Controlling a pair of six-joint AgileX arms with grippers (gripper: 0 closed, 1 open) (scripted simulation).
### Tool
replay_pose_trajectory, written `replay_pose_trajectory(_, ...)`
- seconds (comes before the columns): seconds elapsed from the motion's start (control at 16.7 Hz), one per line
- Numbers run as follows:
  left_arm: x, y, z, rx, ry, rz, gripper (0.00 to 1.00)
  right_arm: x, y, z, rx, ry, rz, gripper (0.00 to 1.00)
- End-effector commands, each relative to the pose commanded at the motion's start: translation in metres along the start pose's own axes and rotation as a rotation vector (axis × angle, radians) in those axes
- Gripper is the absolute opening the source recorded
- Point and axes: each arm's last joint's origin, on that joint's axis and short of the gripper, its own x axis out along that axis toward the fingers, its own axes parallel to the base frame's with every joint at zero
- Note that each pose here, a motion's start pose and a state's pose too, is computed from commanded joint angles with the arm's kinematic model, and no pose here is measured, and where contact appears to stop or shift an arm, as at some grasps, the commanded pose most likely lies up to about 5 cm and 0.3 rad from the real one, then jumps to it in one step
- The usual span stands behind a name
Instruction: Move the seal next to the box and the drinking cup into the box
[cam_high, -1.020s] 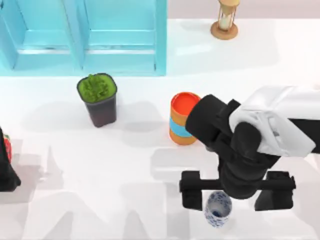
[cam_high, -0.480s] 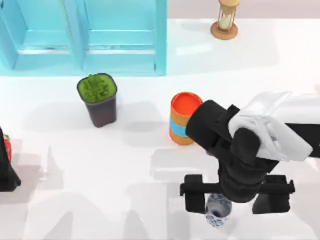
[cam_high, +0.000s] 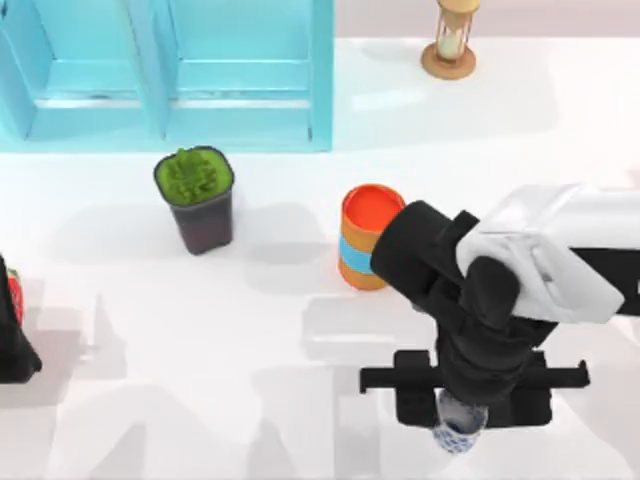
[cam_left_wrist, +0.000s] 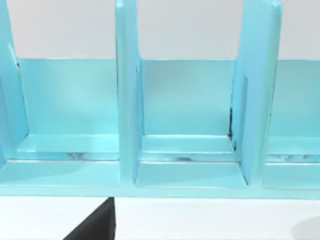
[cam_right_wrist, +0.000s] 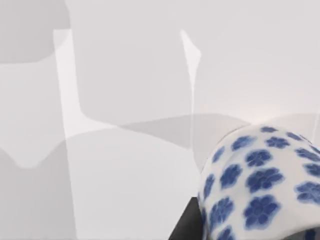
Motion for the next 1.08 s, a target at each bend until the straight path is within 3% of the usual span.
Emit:
replay_pose_trajectory(0.12,0.0,0.0,0.0,0.0,0.0,0.0,1.0,0.0,0.0,0.0,0.0,0.0,0.0,0.02)
replay_pose_trajectory(0.18,0.0,0.0,0.0,0.0,0.0,0.0,1.0,0.0,0.0,0.0,0.0,0.0,0.0,0.0)
replay_pose_trajectory(0.72,0.0,0.0,0.0,0.0,0.0,0.0,1.0,-0.001,-0.001,0.001,0.003,-0.002,0.002,0.0)
replay_pose_trajectory(1.08,0.0,0.0,0.0,0.0,0.0,0.0,1.0,-0.055,-0.054,0.009,0.013,0.006,-0.006,0.0)
